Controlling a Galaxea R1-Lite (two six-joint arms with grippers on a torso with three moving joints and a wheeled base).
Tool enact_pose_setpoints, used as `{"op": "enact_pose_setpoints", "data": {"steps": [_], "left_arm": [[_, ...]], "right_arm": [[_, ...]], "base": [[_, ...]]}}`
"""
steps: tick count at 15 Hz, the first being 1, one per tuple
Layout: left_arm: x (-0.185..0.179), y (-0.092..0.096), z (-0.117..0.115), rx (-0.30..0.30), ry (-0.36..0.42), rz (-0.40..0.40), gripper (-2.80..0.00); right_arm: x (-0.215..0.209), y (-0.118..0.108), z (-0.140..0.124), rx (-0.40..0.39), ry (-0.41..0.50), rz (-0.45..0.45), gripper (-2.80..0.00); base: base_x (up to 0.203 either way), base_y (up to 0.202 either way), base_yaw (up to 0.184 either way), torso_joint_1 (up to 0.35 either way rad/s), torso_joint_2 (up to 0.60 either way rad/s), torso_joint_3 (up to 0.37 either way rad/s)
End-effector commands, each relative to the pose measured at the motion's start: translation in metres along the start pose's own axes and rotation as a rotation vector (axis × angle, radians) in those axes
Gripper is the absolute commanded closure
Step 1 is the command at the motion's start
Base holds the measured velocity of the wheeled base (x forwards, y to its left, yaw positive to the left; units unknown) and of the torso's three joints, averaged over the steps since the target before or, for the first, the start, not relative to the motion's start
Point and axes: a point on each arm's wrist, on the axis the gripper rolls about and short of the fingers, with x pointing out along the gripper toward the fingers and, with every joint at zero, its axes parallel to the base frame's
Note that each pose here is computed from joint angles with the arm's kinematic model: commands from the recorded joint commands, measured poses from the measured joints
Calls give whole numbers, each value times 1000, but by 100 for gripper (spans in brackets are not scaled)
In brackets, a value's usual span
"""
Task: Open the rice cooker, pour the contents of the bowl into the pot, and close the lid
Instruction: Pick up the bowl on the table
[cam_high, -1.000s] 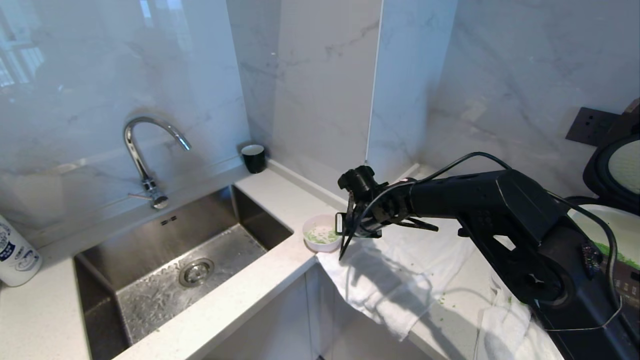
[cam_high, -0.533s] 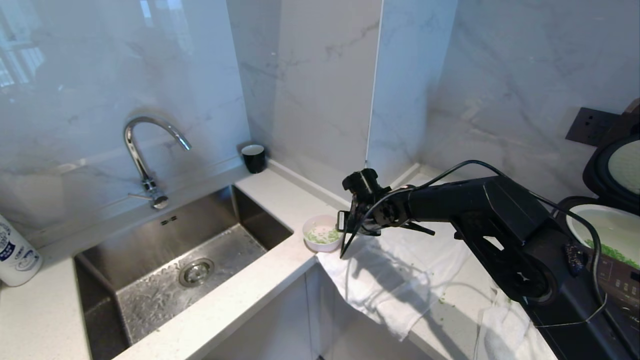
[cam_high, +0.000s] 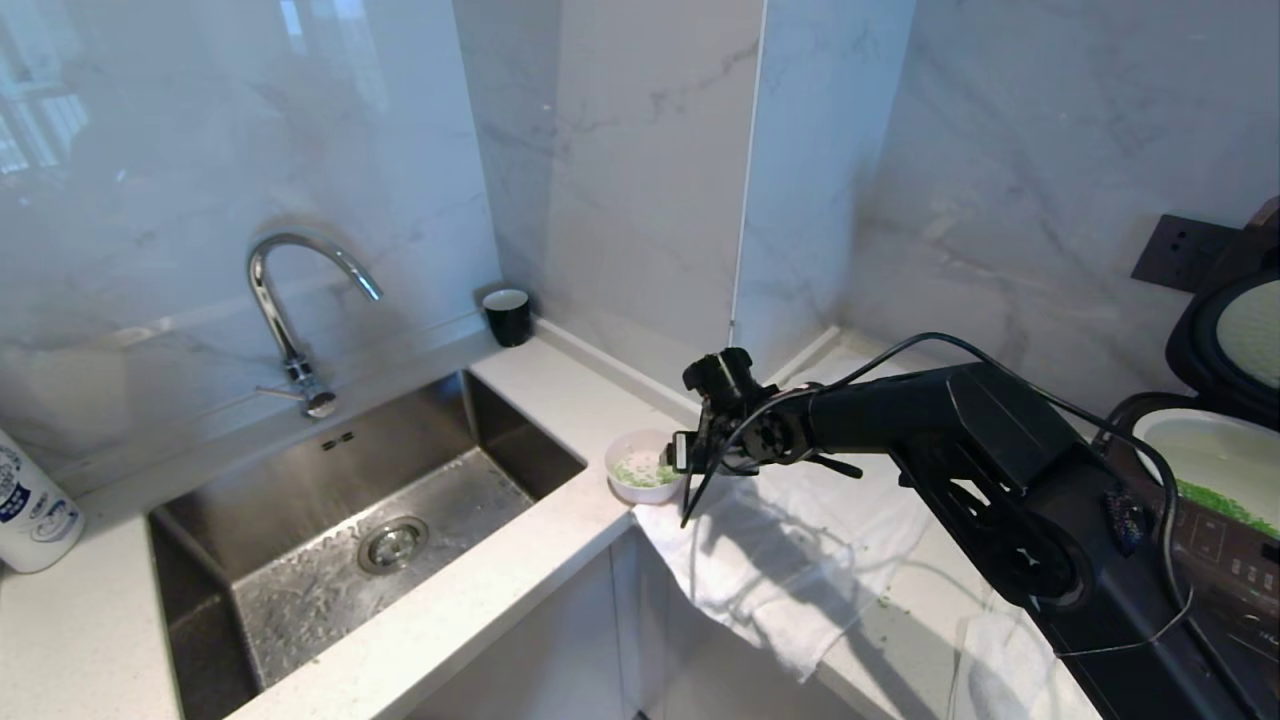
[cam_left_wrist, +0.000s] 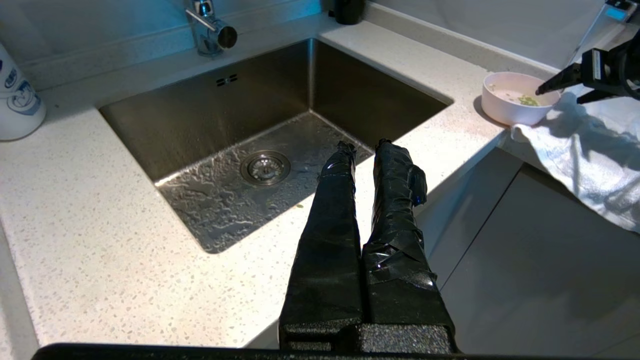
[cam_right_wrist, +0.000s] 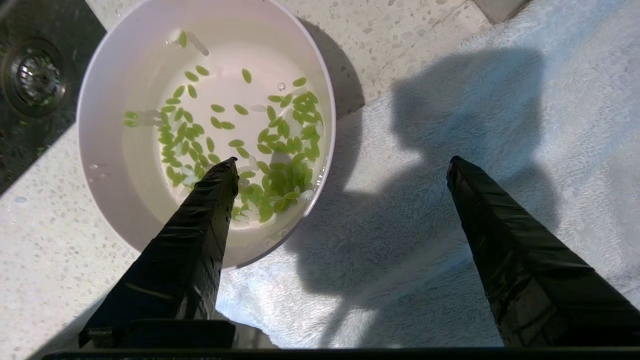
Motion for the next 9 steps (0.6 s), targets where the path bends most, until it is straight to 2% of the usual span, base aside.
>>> {"op": "enact_pose_setpoints", "data": {"steps": [1,2,3,9], "left_arm": [[0,0,0,0,0,1,0],[0,0,0,0,0,1,0],[0,0,0,0,0,1,0],[0,0,0,0,0,1,0]], "right_arm": [[3,2,-4,-28,12,-3,-280],[6,2,-8,-58,16,-21,-280],[8,2,-9,-79,16,-36,0],[10,2,-12,-101,28,-47,0]], "base": [[0,0,0,0,0,0],[0,0,0,0,0,0],[0,0,0,0,0,0],[0,0,0,0,0,0]]}}
